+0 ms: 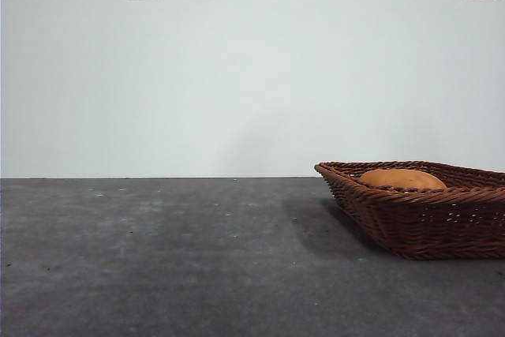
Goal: Help me put the vegetables on the table into the basket
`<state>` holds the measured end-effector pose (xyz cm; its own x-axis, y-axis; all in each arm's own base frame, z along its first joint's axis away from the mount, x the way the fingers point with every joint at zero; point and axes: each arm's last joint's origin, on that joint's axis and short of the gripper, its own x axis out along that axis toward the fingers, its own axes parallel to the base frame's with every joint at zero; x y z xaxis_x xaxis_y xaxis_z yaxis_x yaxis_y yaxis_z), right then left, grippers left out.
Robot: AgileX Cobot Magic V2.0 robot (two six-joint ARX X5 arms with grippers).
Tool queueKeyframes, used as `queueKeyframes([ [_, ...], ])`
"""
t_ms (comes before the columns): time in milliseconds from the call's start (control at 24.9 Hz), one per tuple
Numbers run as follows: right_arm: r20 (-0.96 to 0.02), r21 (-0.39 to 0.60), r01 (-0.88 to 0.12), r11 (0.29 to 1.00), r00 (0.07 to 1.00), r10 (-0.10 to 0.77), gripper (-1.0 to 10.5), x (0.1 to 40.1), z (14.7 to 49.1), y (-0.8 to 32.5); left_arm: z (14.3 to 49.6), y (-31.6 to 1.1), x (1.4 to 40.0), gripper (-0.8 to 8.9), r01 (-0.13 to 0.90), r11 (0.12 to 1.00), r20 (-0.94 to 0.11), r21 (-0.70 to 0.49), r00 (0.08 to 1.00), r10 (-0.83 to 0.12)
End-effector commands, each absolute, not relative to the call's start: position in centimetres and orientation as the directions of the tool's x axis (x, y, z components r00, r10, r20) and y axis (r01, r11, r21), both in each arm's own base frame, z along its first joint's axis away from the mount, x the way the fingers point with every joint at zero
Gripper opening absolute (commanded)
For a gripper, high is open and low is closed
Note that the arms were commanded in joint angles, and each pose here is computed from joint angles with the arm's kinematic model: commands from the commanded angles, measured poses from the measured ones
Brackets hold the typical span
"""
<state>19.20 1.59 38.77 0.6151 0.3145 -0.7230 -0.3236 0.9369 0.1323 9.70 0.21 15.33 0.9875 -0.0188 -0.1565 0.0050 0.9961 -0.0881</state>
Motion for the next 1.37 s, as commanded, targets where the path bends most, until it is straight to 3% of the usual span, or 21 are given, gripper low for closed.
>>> queueKeyframes([
  [40, -0.723, 0.133, -0.323, 0.937, 0.615, 0.315, 0.0, 19.3, 38.7, 1.6, 14.9, 0.2, 9.8, -0.04, 0.002, 0.995, -0.170, -0.099, 0.985, -0.019],
  [281, -0.723, 0.133, -0.323, 0.937, 0.615, 0.315, 0.0, 19.3, 38.7, 1.6, 14.9, 0.2, 9.8, -0.04, 0.001, 0.995, -0.174, -0.099, 0.985, -0.019],
  [402, -0.708, -0.035, -0.394, 0.919, 0.658, 0.256, 0.0, 19.5, 39.0, 1.3, 14.9, 0.2, 9.8, -0.04, 0.002, 0.995, -0.174, -0.099, 0.985, -0.019],
  [523, -0.674, -0.122, -0.335, 0.934, 0.719, 0.169, 0.0, 18.2, 39.9, 0.9, 14.9, 0.2, 9.8, -0.03, 0.001, 0.995, -0.174, -0.099, 0.985, -0.019],
  [683, -0.540, -0.194, -0.297, 0.935, 0.828, 0.151, 0.0, 13.0, 42.2, 0.7, 14.9, 0.2, 9.8, -0.04, 0.002, 0.995, -0.174, -0.099, 0.985, -0.019],
  [884, -0.239, -0.274, -0.224, 0.935, 0.958, 0.160, 0.0, 5.8, 44.2, 0.5, 14.9, 0.2, 9.8, -0.04, 0.002, 0.995, -0.174, -0.099, 0.985, -0.019],
  [1045, -0.119, -0.268, -0.182, 0.946, 0.981, 0.155, 0.0, 3.9, 40.3, 0.5, 14.9, 0.2, 9.8, -0.04, 0.002, 0.995, -0.174, -0.099, 0.985, -0.019],
  [1367, -0.039, -0.230, -0.135, 0.964, 0.991, 0.129, 0.0, 6.0, 31.7, 0.5, 14.9, 0.2, 9.8, -0.04, 0.001, 0.995, -0.174, -0.099, 0.985, -0.019],
])
